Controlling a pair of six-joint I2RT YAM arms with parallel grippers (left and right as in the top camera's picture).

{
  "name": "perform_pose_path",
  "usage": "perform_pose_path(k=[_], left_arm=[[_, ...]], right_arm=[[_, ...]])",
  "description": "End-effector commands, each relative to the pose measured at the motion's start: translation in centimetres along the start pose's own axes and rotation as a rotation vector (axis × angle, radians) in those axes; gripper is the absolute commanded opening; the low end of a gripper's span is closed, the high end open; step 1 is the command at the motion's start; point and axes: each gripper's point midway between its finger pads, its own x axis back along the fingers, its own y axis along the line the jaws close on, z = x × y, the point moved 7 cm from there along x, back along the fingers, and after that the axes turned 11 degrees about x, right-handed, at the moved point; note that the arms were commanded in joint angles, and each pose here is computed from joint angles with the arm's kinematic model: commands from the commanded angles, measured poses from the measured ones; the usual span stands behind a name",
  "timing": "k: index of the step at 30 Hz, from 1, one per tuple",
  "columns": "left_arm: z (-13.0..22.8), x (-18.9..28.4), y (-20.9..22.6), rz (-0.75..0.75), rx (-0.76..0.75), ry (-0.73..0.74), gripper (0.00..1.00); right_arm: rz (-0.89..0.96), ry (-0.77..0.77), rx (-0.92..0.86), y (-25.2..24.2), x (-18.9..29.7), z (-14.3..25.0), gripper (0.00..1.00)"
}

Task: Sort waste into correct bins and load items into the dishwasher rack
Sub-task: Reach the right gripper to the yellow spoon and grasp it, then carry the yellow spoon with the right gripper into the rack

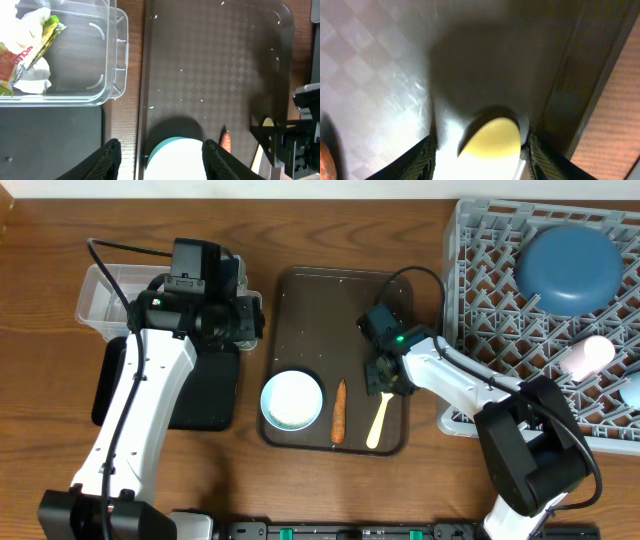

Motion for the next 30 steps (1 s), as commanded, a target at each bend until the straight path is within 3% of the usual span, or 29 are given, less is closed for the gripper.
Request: perform_pose_path(k=[1, 7, 12, 23, 30], left_arm=[[0.1, -0.1, 0.1, -0.008, 0.004, 0.002, 0.54], [0.1, -0.1, 0.1, -0.007, 0.004, 0.001, 0.55], [0.1, -0.1, 0.1, -0.008, 0.004, 0.002, 0.55], [0.1, -0.1, 0.1, -0.008, 0.004, 0.002, 0.55], [0.1, -0.1, 0.1, -0.007, 0.004, 0.001, 0.55]], right_arm=[[0.023, 0.058, 0.013, -0.2, -0.6, 1.0, 0.56], [0.023, 0.062, -0.009, -0.2, -0.6, 1.1, 0.54], [-0.020, 0.065, -0.011, 0.2, -0.6, 1.1, 0.43], [-0.045, 0.028, -0.011, 0.6, -0.6, 0.4, 0.32], [-0.121, 0.046, -0.012, 1.3, -0.5, 0.5, 0.32]])
